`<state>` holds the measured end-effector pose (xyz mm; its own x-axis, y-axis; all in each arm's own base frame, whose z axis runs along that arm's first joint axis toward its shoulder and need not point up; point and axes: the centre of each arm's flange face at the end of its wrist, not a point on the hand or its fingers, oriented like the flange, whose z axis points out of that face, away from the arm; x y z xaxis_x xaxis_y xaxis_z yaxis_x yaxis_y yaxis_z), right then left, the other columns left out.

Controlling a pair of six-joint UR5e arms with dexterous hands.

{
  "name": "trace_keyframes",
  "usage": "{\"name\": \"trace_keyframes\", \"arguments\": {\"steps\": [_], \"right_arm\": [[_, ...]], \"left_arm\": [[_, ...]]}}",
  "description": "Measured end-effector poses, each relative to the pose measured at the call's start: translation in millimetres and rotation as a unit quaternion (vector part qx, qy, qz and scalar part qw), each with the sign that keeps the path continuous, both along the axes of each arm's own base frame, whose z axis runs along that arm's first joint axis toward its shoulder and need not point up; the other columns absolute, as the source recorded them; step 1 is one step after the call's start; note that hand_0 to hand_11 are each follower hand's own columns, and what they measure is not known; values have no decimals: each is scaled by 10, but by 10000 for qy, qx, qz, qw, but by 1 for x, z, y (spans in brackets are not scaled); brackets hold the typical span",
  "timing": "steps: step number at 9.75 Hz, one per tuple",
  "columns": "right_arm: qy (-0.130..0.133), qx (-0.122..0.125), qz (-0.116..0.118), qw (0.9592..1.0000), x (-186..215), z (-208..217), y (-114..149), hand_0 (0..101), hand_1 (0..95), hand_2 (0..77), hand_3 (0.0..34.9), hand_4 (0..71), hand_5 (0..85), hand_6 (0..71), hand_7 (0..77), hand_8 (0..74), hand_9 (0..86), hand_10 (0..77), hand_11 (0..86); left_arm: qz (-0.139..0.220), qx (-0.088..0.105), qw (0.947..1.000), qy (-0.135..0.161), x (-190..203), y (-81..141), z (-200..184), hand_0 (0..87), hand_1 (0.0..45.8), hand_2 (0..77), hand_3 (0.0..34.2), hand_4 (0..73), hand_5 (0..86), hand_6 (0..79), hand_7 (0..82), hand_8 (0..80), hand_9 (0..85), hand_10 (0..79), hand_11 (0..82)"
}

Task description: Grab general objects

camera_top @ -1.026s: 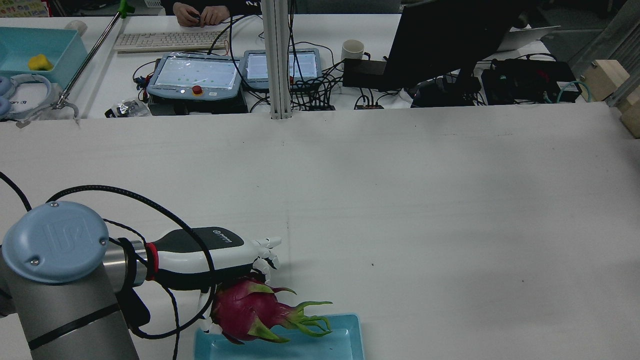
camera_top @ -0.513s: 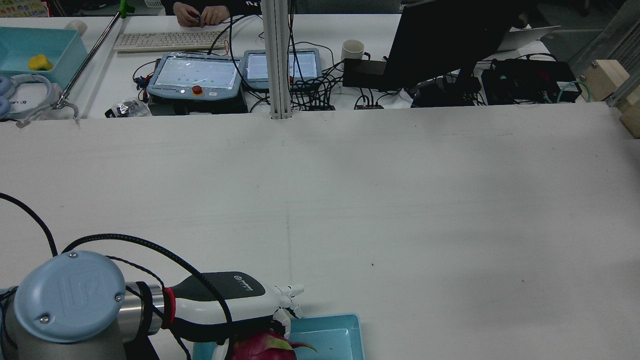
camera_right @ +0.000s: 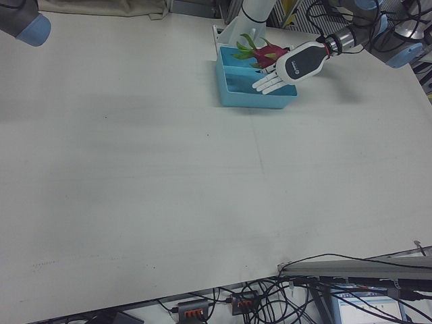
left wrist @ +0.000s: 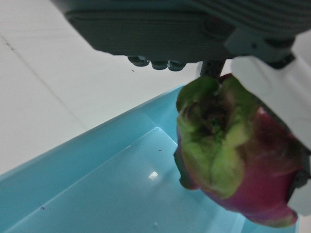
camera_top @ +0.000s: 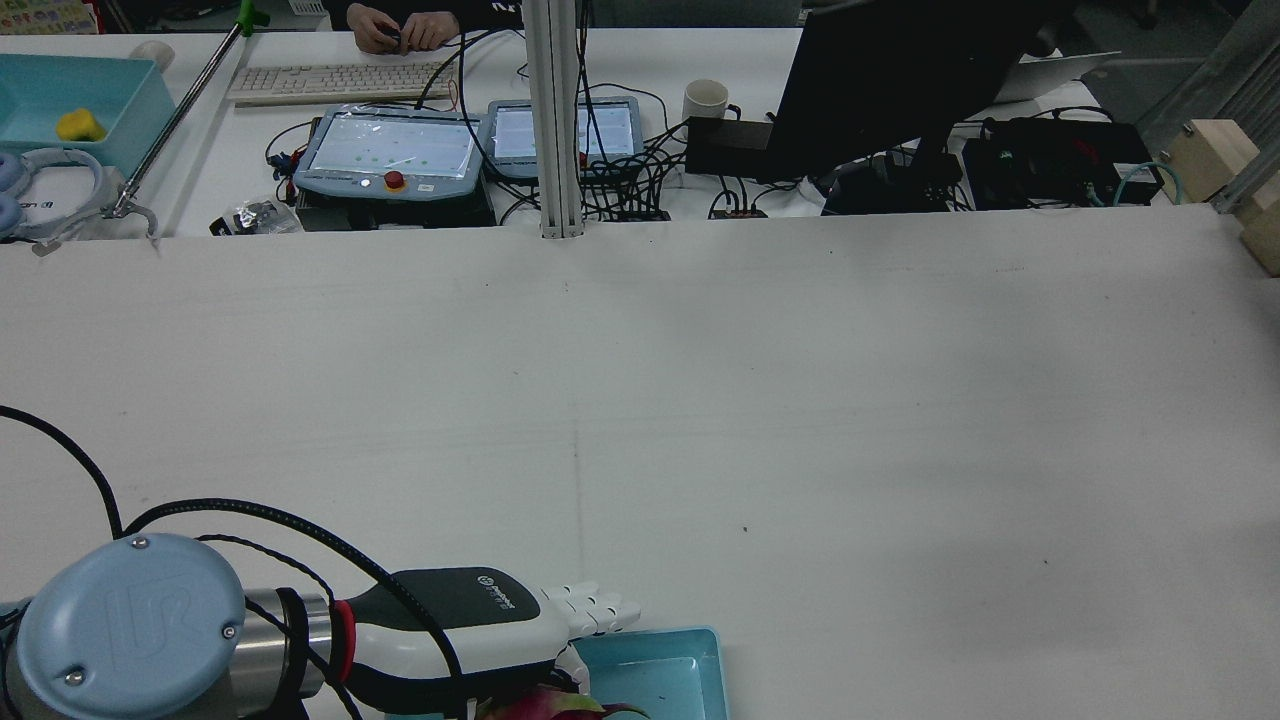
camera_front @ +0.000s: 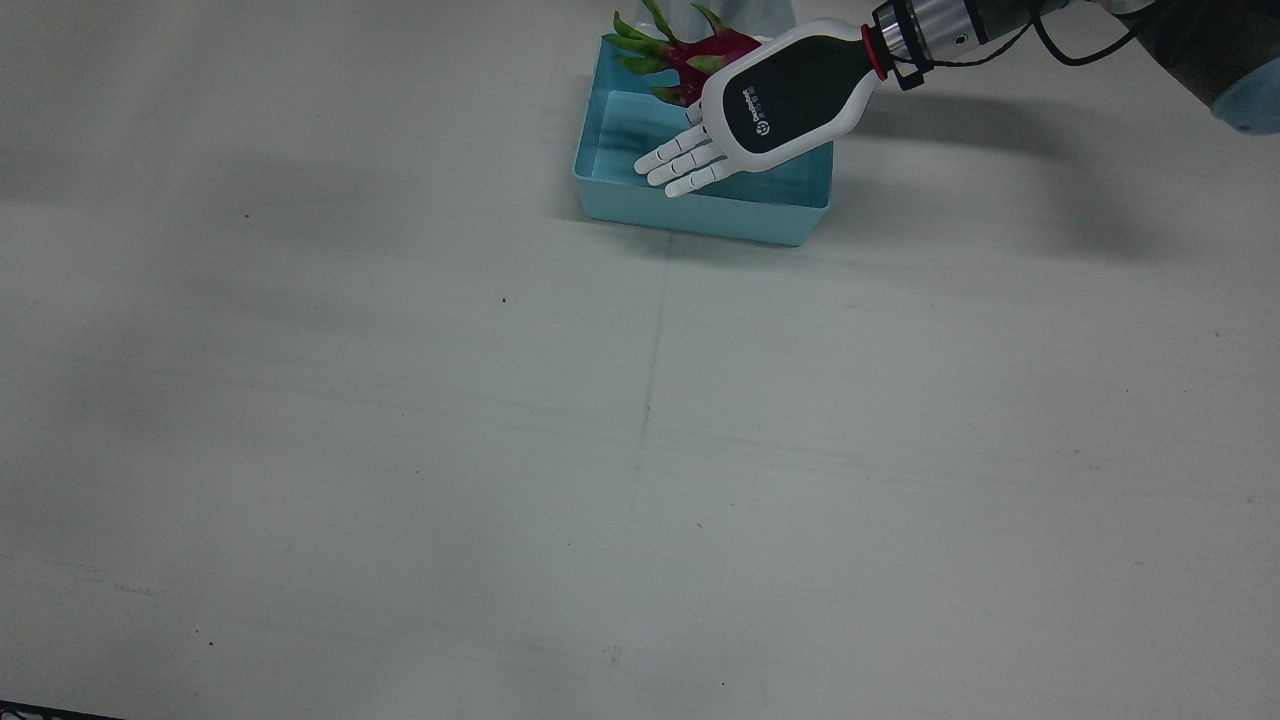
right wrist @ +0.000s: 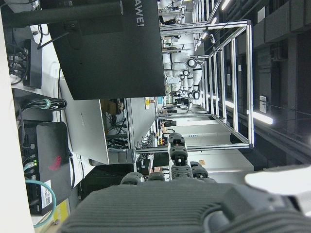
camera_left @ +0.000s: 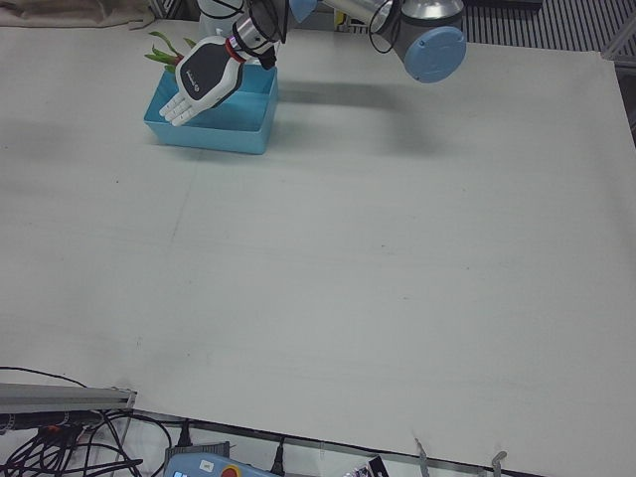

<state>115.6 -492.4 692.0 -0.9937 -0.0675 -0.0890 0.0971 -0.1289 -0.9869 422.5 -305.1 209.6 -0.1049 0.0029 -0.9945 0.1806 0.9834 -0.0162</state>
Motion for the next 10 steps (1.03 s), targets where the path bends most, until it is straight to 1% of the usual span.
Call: {"name": "trace_keyframes", "arguments": {"steps": [1, 2, 3, 4, 5, 6, 7, 8, 9, 10], "right_arm": [[0, -3, 0, 10000, 0, 0, 0, 0, 54, 16, 0, 0, 5, 0, 0, 0, 5, 0, 5], [0, -2, 0, 10000, 0, 0, 0, 0, 54, 16, 0, 0, 5, 0, 0, 0, 5, 0, 5], [0, -1, 0, 10000, 0, 0, 0, 0, 54, 16, 0, 0, 5, 0, 0, 0, 5, 0, 5], [0, 1, 0, 10000, 0, 0, 0, 0, 54, 16, 0, 0, 5, 0, 0, 0, 5, 0, 5], [0, 1, 0, 10000, 0, 0, 0, 0, 54, 16, 0, 0, 5, 0, 0, 0, 5, 0, 5], [0, 2, 0, 10000, 0, 0, 0, 0, 54, 16, 0, 0, 5, 0, 0, 0, 5, 0, 5], [0, 2, 0, 10000, 0, 0, 0, 0, 54, 16, 0, 0, 5, 0, 0, 0, 5, 0, 5], [0, 0, 0, 10000, 0, 0, 0, 0, 54, 16, 0, 0, 5, 0, 0, 0, 11, 0, 5], [2, -2, 0, 10000, 0, 0, 0, 0, 54, 16, 0, 0, 5, 0, 0, 0, 5, 0, 5], [4, -2, 0, 10000, 0, 0, 0, 0, 54, 16, 0, 0, 5, 0, 0, 0, 5, 0, 5]], "left_arm": [[30, 24, 10000, 37, -1, 4, -2, 465, 0, 382, 0, 311, 196, 5, 16, 16, 22, 11, 16], [43, 45, 10000, 72, -2, 7, -4, 459, 0, 338, 0, 273, 131, 5, 16, 16, 16, 5, 11], [43, 57, 9999, 93, -3, 8, -5, 459, 0, 338, 0, 273, 131, 5, 16, 16, 16, 5, 11], [36, 63, 9999, 103, -4, 8, -5, 437, 0, 278, 39, 191, 49, 5, 11, 16, 16, 11, 11], [24, 64, 9999, 106, -5, 8, -5, 380, 0, 33, 126, 0, 22, 0, 11, 16, 11, 5, 11], [7, 60, 9999, 99, -5, 8, -5, 380, 0, 33, 126, 0, 22, 0, 11, 16, 11, 5, 11], [-20, 53, 9999, 87, -5, 6, -4, 401, 0, 16, 166, 0, 22, 0, 16, 16, 11, 5, 11], [-42, 47, 10000, 74, -5, 4, -4, 425, 0, 16, 207, 0, 22, 0, 16, 11, 11, 5, 11], [-94, 32, 9999, 67, -6, 0, -4, 443, 0, 16, 255, 0, 22, 0, 16, 16, 11, 5, 11], [-265, -8, 9996, 24, -11, -16, -3, 453, 0, 16, 267, 0, 22, 0, 11, 11, 11, 5, 11]]}}
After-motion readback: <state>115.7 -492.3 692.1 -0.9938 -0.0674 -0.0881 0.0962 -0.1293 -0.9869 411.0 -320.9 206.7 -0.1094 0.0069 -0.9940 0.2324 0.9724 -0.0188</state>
